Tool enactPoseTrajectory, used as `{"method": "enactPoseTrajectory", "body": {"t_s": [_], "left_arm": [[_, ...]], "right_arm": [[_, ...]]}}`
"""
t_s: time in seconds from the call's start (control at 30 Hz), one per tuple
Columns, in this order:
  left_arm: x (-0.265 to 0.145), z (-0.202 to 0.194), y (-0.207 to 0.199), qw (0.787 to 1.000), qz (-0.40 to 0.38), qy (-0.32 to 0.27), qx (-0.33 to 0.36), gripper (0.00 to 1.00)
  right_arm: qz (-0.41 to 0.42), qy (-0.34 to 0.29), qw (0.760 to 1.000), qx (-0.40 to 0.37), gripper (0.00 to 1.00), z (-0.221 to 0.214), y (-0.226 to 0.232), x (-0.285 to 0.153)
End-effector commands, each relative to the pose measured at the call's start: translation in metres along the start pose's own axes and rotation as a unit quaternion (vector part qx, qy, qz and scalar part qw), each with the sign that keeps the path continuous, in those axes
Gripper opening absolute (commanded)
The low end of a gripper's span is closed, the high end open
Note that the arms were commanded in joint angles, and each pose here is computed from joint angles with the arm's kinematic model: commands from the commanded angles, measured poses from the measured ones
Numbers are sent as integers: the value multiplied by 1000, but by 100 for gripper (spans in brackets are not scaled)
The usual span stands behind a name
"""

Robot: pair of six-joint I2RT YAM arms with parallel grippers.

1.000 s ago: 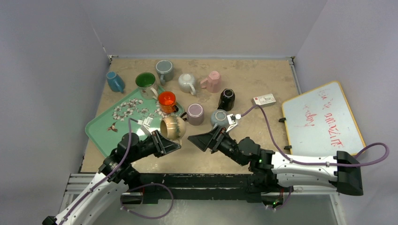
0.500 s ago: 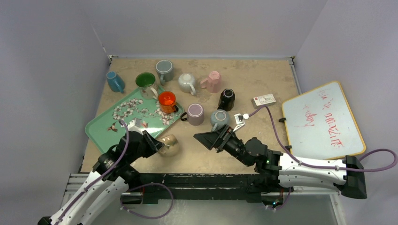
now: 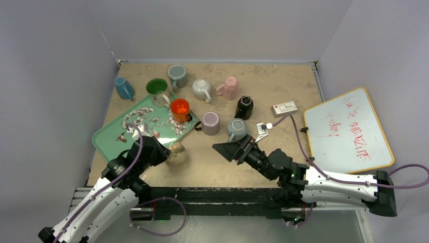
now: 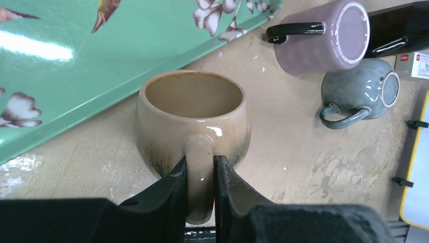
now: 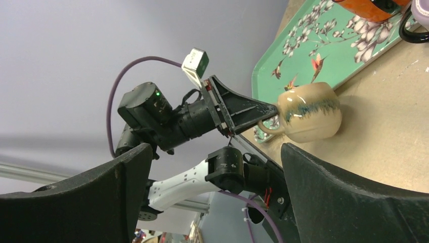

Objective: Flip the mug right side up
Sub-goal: Place the cup on the tray.

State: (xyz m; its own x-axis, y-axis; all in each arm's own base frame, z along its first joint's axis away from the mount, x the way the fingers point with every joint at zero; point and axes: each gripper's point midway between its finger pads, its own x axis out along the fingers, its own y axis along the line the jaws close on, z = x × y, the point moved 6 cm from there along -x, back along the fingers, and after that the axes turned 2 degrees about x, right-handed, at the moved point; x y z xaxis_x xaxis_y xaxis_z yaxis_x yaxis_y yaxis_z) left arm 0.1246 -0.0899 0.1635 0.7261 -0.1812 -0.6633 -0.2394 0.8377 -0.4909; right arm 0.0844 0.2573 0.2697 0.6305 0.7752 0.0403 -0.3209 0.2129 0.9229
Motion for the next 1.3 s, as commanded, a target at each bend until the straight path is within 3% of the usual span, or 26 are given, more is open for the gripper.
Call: {"method": "enactPoseTrajectory", "body": {"t_s": [0.0, 0.2, 0.37, 0.5, 0.73, 0.83, 1.07, 1.27], "left_arm": [[-19, 45, -37, 995, -54, -88, -14, 0], [-28, 73, -48, 989, -37, -140, 0, 0], [-25, 97, -37, 976, 43, -215, 4, 0], [-20, 113, -24, 952, 124, -280, -7, 0], [-27, 156, -24, 884, 236, -404, -10, 0], [-20, 167, -22, 863, 280, -420, 8, 0], [33, 177, 9, 873, 313, -373, -12, 0], [54, 185, 15, 857, 364, -366, -2, 0]], "right_arm": [[-2, -17, 1000, 1, 99, 5, 0, -1], [1, -18, 1000, 4, 99, 6, 0, -5], [2, -18, 1000, 9, 99, 7, -1, -6], [1, -16, 1000, 6, 99, 6, -1, -6], [-8, -9, 1000, 6, 99, 4, -5, -8], [-10, -6, 1000, 6, 99, 6, -6, -14], [-15, -21, 1000, 4, 99, 18, -8, -31], [-18, -27, 999, -3, 99, 25, -8, -42]]}}
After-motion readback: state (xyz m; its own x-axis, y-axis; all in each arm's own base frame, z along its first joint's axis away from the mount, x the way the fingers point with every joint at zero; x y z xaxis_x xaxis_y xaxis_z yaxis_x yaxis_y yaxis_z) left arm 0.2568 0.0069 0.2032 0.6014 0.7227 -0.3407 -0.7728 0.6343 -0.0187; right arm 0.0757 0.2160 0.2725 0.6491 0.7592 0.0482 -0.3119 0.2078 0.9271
